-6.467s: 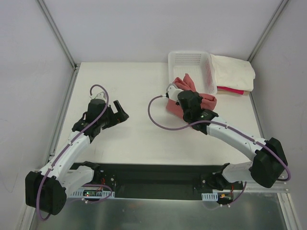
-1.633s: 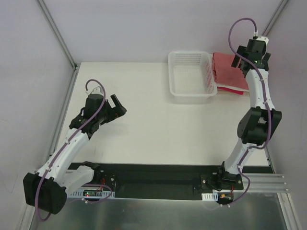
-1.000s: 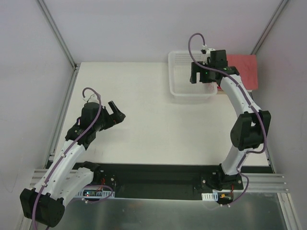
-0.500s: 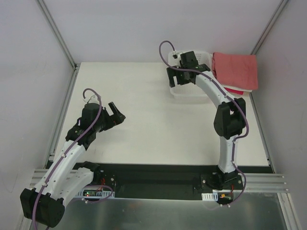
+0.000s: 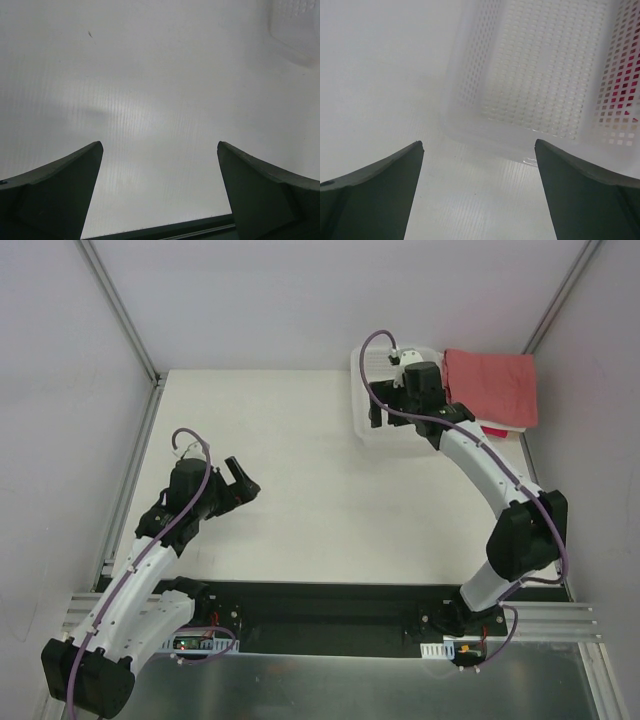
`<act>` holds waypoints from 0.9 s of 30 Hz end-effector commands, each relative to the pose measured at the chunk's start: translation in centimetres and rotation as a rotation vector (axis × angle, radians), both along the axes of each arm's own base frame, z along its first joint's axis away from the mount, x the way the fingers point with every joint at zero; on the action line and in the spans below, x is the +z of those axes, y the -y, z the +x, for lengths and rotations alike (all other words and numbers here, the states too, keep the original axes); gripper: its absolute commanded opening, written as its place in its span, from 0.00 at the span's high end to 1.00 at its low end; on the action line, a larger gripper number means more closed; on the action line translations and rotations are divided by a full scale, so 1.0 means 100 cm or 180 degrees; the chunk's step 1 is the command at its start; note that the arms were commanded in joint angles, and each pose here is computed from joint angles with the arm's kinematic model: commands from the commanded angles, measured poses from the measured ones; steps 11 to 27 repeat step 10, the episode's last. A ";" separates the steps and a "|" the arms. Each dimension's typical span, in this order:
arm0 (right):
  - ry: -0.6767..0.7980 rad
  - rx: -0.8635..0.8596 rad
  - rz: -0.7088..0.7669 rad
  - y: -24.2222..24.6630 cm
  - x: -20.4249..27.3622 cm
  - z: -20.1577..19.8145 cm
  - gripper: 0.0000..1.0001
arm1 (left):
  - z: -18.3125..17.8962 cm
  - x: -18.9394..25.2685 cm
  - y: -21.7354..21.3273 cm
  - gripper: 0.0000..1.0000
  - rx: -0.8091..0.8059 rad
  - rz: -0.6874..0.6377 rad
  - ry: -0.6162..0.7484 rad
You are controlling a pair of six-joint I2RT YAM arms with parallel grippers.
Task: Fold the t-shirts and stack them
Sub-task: Put the neatly folded tshirt into the corner of the board with the right arm
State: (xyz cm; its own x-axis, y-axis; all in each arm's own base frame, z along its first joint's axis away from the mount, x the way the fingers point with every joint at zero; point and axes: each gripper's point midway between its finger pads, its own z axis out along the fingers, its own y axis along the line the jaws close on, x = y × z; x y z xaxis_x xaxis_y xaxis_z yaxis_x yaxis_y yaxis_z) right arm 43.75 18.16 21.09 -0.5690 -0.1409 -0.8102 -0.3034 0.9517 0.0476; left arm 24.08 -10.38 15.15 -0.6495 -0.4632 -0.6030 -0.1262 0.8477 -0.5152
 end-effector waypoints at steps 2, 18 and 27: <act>0.0506 -0.0179 0.0250 0.006 0.045 -0.001 0.03 | 0.005 0.017 -0.005 0.01 0.0123 -0.0008 0.0130; 0.0511 -0.0215 0.0297 0.006 0.046 -0.002 0.03 | 0.006 0.021 -0.006 0.01 0.0124 0.0014 0.0142; 0.0511 -0.0215 0.0297 0.006 0.046 -0.002 0.03 | 0.006 0.021 -0.006 0.01 0.0124 0.0014 0.0142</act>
